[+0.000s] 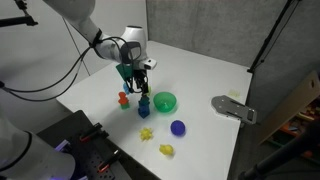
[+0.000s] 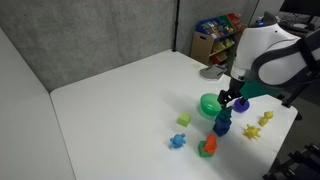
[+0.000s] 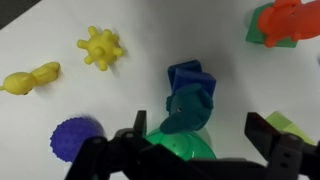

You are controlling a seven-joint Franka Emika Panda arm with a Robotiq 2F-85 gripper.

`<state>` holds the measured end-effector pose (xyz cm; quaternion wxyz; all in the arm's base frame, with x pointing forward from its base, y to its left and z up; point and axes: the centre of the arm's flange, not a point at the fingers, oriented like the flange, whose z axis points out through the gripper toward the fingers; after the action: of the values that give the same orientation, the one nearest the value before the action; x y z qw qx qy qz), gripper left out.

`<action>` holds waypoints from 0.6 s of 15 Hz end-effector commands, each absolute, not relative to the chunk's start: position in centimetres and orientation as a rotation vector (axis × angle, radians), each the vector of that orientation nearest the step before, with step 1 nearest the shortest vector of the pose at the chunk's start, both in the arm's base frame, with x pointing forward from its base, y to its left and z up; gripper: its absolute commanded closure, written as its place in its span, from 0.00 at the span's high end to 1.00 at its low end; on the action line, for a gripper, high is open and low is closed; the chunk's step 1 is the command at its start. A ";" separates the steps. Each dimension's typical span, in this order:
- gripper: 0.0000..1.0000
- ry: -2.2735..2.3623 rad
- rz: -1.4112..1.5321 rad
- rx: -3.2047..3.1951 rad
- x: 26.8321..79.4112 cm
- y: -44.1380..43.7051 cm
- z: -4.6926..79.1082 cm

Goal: Pick up the blue object from the blue block and put it in the green bowl

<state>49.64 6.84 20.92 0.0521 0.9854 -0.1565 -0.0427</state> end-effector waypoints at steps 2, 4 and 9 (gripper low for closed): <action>1.00 -0.508 -0.103 2.968 50.9 7.3 18.5; 1.00 -0.519 -0.084 2.966 51.2 7.1 17.9; 0.75 -0.529 -0.089 2.953 51.7 6.5 16.8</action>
<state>50.75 6.65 17.31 0.0600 0.9834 -0.1674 -0.0353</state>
